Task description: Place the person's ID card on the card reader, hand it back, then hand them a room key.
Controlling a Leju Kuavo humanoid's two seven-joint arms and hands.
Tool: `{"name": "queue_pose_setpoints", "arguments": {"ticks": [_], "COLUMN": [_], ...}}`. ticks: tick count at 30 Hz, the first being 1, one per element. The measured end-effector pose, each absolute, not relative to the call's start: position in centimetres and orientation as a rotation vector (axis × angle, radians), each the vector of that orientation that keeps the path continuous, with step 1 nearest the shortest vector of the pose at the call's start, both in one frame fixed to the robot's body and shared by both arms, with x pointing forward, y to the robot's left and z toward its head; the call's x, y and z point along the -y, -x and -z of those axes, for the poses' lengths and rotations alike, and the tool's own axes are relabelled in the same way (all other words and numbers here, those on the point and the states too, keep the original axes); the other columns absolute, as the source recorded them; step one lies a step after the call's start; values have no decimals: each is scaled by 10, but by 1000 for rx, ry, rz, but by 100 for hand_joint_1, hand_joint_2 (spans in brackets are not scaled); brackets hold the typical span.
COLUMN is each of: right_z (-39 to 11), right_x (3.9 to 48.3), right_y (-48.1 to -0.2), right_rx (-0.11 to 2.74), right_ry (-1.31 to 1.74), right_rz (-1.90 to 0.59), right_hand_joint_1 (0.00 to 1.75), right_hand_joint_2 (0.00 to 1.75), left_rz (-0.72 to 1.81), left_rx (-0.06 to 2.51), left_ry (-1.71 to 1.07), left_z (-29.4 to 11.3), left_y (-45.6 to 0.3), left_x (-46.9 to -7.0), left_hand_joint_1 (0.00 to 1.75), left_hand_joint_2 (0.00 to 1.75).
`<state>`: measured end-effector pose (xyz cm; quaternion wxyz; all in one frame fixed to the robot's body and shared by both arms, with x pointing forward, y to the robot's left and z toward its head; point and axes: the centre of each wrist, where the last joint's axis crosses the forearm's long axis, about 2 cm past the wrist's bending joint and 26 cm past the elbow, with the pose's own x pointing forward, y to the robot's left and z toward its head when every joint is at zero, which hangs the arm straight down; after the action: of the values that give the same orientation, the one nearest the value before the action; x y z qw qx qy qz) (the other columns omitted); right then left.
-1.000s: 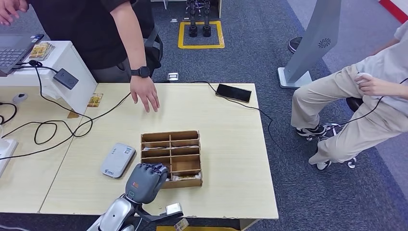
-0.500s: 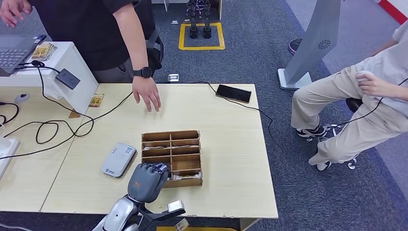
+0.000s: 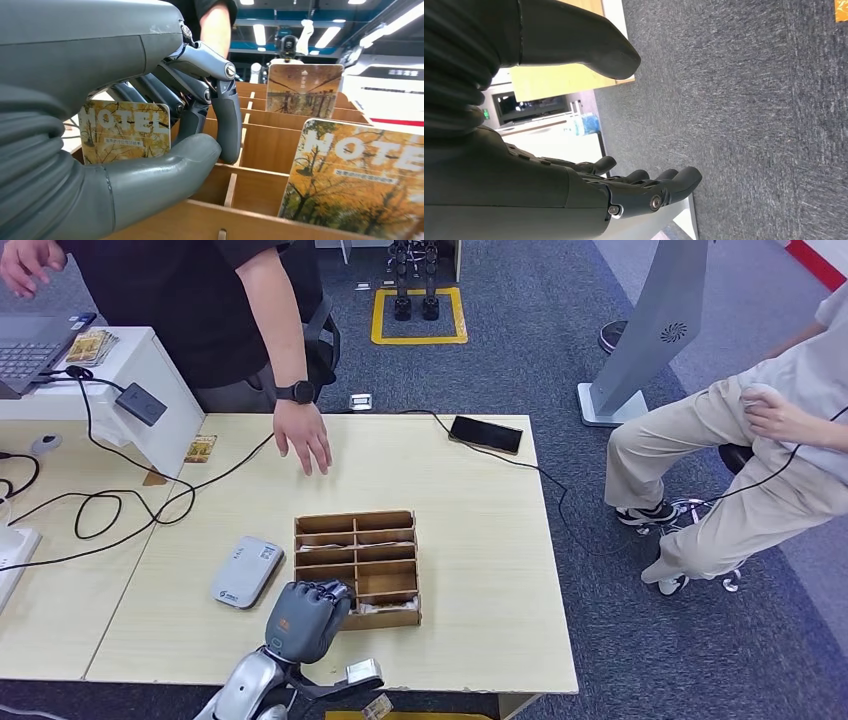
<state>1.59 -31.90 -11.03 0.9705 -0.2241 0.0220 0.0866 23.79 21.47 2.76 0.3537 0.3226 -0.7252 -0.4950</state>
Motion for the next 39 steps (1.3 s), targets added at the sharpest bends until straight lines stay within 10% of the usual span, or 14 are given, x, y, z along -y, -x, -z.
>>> {"name": "queue_pose_setpoints", "arguments": {"ticks": [39], "right_z": [111], "right_x": [314], "right_y": [-10], "right_rx": [-62], "right_ry": [434], "right_rz": [-182], "right_hand_joint_1": [0], "right_hand_joint_2": [175], "left_rz": [607], "left_rx": [2097], "left_ry": [-622], "left_z": [-49], "left_y": [-234], "left_x": [-181], "left_hand_joint_1": [175], "left_hand_joint_2": [175]}}
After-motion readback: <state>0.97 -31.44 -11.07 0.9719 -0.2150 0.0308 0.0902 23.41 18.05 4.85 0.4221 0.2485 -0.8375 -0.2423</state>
